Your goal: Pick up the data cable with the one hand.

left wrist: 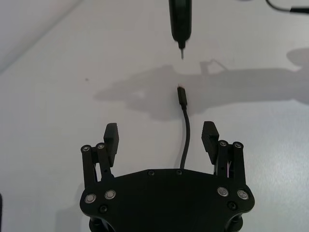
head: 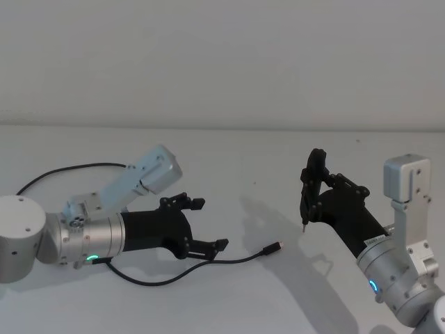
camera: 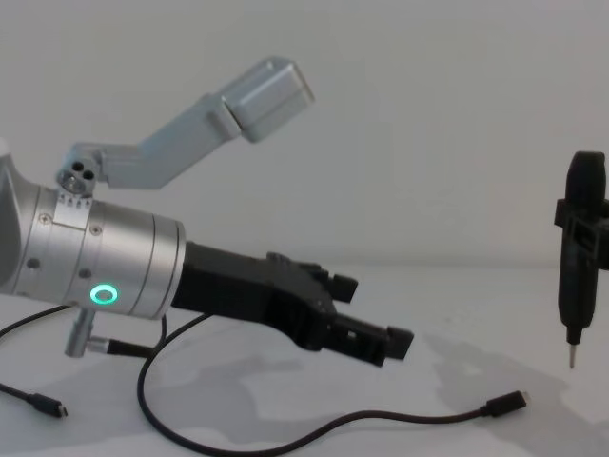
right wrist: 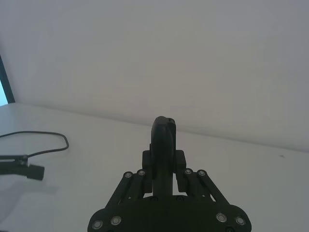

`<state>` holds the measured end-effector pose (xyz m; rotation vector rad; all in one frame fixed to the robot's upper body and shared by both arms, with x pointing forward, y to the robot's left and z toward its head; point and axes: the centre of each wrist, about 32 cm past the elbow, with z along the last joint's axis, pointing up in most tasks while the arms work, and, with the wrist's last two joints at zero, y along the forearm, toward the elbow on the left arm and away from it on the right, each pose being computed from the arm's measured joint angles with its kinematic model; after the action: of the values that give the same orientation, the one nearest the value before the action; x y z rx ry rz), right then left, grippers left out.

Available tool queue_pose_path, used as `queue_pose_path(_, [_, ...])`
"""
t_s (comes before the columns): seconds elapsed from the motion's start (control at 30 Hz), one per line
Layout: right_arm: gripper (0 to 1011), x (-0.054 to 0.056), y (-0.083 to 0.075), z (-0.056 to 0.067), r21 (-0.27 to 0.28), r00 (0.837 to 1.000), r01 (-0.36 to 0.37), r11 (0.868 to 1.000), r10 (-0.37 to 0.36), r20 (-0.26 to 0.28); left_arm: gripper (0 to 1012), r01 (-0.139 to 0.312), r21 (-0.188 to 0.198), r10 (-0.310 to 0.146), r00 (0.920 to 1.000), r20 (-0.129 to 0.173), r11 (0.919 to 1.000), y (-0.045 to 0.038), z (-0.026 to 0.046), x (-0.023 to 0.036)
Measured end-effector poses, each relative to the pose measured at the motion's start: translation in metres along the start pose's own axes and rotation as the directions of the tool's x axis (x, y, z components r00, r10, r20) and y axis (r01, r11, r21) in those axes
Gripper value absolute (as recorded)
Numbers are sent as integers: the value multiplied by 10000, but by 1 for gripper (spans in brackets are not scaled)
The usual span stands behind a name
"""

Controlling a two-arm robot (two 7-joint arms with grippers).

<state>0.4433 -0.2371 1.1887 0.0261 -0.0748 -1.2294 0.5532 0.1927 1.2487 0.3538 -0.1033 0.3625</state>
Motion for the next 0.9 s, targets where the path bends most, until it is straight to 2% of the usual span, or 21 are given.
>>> queue_pose_path(0.2, [275, 0, 0, 0, 0, 10000, 0, 10000, 0, 0, 1001, 360, 470, -364, 9993, 78, 9982, -43, -48, 51])
queue_pose_path(0.43, [274, 0, 0, 0, 0, 10000, 1, 10000, -1, 1, 1001, 608, 763, -615, 9981, 67, 9952, -76, -88, 83])
queue_pose_path(0.9, [275, 0, 0, 0, 0, 10000, 1, 10000, -1, 0, 1001, 926, 1201, -911, 9957, -183, 9884, -155, -189, 106])
